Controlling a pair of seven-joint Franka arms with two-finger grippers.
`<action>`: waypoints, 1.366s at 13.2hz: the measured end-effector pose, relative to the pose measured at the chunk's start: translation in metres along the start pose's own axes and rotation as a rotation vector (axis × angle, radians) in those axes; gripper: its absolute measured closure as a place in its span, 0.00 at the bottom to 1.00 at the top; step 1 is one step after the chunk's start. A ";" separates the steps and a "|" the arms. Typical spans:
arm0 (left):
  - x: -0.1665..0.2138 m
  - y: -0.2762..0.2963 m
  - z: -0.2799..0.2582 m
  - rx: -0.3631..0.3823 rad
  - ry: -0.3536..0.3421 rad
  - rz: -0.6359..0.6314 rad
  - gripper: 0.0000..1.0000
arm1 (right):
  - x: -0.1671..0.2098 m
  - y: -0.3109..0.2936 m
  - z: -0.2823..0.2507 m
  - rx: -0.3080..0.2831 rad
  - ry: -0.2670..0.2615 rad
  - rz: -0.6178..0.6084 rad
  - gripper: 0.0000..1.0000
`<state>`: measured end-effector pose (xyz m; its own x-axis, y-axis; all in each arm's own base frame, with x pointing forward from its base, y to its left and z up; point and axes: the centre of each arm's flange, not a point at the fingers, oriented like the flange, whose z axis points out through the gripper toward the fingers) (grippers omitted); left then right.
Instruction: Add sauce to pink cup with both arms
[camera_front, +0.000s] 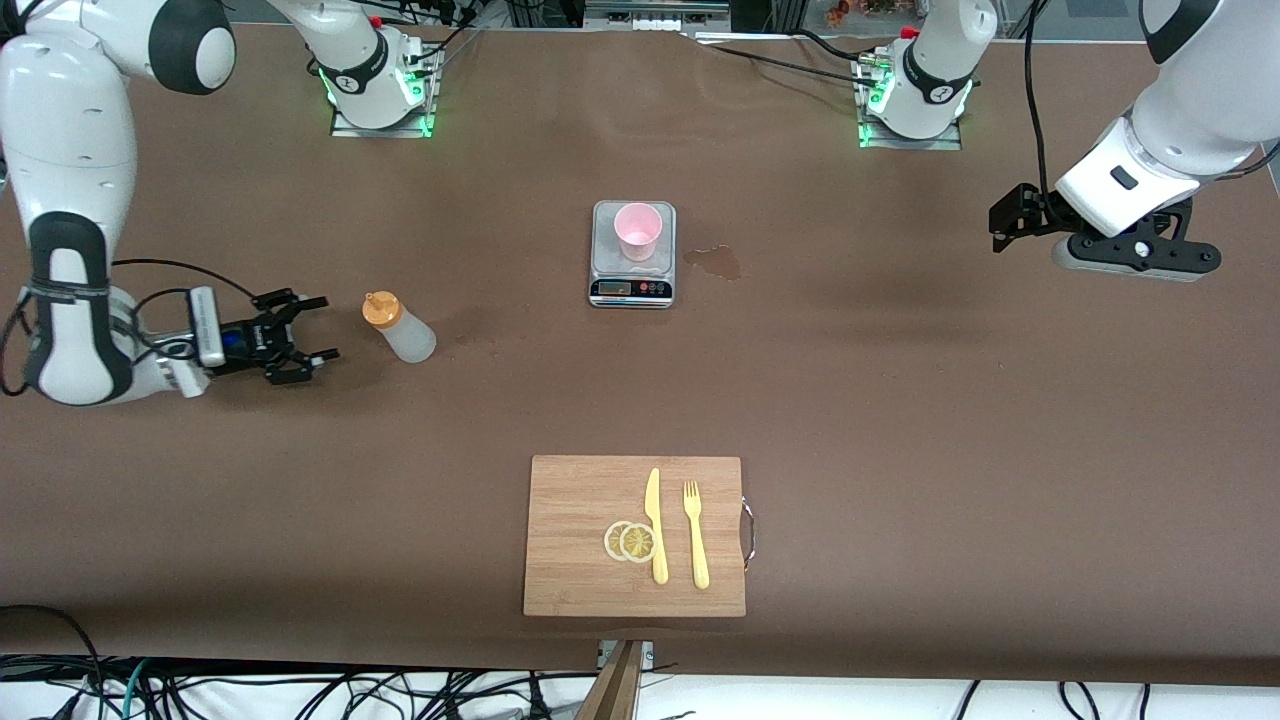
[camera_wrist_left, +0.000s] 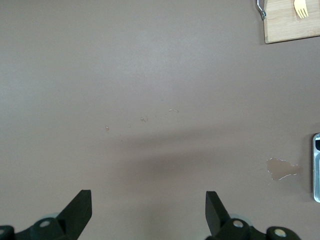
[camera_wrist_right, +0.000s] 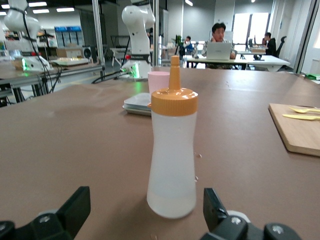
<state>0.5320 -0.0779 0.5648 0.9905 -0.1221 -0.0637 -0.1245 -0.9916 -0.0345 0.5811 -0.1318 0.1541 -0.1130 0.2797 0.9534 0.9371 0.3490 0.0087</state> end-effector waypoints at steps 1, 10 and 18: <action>0.000 0.000 0.000 0.000 0.000 0.000 0.00 | 0.011 0.002 -0.019 0.001 -0.061 0.001 0.00; 0.000 0.000 0.000 0.000 -0.003 0.000 0.00 | 0.242 0.003 -0.090 -0.095 -0.710 0.341 0.00; -0.001 0.000 0.001 0.000 -0.009 -0.001 0.00 | 0.364 0.007 -0.033 -0.287 -0.970 0.673 0.00</action>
<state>0.5311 -0.0773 0.5642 0.9900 -0.1210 -0.0723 -0.1237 -0.9917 -0.0347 0.5578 -0.0573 0.5108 0.3392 0.9248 0.1723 0.9289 -0.3002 -0.2170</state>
